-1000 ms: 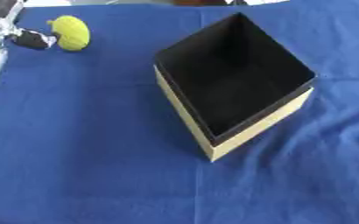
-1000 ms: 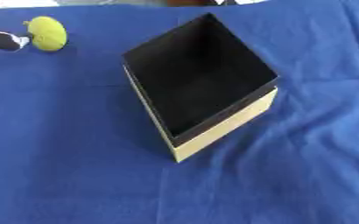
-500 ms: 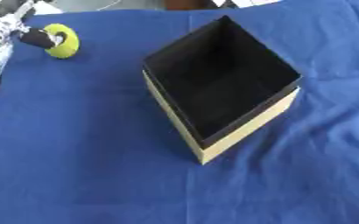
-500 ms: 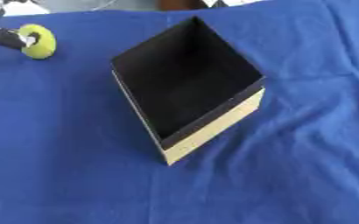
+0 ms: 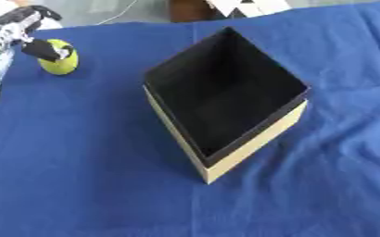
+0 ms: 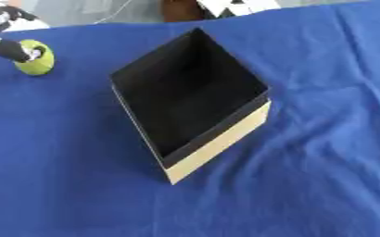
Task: Pick up objects on the table and place them in the box.
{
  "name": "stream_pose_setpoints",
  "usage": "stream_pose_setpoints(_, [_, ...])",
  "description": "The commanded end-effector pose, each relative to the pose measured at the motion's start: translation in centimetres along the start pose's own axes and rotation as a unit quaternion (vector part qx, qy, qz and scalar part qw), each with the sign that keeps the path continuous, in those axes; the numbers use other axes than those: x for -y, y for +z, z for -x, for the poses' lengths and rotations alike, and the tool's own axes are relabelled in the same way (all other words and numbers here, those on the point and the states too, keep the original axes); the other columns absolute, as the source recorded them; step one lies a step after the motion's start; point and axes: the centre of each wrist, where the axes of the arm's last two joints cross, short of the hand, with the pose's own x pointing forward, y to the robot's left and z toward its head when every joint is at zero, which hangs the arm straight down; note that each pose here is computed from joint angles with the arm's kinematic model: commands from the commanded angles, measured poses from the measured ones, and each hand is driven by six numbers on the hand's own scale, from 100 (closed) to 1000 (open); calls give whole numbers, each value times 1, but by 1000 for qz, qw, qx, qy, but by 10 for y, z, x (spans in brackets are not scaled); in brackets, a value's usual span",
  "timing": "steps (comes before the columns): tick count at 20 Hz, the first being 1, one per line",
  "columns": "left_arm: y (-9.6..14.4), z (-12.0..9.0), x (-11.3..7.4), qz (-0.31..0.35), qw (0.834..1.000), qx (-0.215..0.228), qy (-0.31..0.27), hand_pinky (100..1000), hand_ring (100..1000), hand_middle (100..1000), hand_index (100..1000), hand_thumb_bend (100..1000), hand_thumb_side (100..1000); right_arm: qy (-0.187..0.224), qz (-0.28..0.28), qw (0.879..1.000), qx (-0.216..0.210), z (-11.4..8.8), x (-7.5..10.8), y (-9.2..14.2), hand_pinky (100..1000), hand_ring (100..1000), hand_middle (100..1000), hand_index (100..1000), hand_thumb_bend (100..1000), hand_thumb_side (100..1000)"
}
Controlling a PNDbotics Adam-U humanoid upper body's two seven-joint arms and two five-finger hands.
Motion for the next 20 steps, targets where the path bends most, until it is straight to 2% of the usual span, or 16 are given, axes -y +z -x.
stream_pose_setpoints(1, [12,9,-35,-15,1000,-19,-2,991,1000,970,933,283,217,-3,4,1000,20,-6,5,-6,872,874,786,871,100,133])
stream_pose_setpoints(6, [18,7,-49,1,1000,-27,8,1000,1000,1000,943,347,158,-9,1,1000,19,-6,5,-6,872,873,782,872,100,146])
stream_pose_setpoints(15, [28,-1,-68,37,999,-20,28,985,1000,1000,945,354,131,-18,7,1000,18,-7,4,-6,870,866,770,871,100,171])
stream_pose_setpoints(20, [30,0,-68,50,998,-23,31,985,1000,1000,945,337,113,-24,9,999,23,-8,4,-9,869,864,767,871,100,177])
